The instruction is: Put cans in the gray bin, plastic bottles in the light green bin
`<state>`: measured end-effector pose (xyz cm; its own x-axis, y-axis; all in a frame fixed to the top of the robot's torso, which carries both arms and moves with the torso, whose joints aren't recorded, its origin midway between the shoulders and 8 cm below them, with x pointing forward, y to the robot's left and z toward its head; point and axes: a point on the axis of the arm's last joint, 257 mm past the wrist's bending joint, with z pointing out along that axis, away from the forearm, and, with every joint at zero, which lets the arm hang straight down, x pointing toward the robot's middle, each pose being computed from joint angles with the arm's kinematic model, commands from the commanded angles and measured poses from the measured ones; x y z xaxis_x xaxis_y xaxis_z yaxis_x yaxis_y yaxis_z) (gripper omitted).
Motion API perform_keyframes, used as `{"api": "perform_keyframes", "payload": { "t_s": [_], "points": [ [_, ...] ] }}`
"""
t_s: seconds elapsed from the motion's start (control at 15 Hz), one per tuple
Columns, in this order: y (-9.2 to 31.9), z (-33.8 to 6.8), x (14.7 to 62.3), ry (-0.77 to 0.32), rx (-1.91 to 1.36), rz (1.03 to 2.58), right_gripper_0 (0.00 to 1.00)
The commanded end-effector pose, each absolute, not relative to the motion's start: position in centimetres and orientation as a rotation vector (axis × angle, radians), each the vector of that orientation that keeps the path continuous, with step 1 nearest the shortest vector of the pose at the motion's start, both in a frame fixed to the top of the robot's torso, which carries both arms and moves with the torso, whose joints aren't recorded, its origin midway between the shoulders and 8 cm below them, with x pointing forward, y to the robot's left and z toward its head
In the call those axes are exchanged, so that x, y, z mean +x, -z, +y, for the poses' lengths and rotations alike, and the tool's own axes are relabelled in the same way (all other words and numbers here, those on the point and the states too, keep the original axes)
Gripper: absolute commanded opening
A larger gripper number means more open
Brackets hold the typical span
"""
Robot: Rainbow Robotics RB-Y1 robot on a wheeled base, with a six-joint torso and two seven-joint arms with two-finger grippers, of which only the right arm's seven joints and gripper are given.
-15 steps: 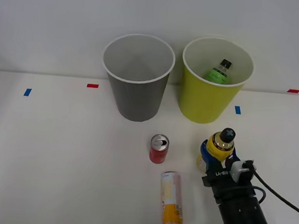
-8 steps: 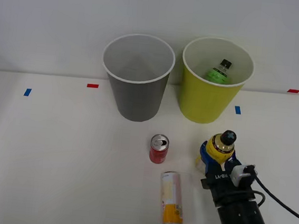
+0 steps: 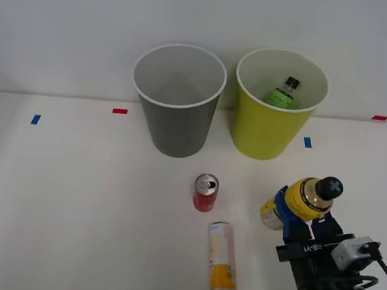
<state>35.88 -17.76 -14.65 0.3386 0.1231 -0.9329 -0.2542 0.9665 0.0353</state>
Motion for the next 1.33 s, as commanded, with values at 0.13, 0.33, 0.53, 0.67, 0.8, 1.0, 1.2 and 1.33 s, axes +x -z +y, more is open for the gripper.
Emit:
{"api": "perform_keyframes", "payload": {
  "t_s": [0.13, 0.33, 0.53, 0.67, 0.8, 1.0, 1.2, 1.33],
  "points": [
    [7.1, -16.1, 34.4, -0.391, -0.030, 1.215, 0.00],
    [4.2, -15.9, 35.5, -0.461, 0.026, 1.141, 0.00],
    [1.1, -15.5, 37.5, -0.483, 0.037, 1.083, 0.00],
    [-0.8, -15.3, 38.8, -0.491, 0.038, 1.057, 0.00],
    [-2.2, -15.2, 40.4, -0.485, 0.027, 1.059, 0.00],
    [-4.0, -14.8, 42.6, -0.476, 0.004, 1.080, 0.00],
    [-5.9, -14.5, 44.8, -0.472, -0.019, 1.119, 0.00],
    [-6.7, -14.3, 46.4, -0.466, -0.041, 1.172, 0.00]
  ]
}}
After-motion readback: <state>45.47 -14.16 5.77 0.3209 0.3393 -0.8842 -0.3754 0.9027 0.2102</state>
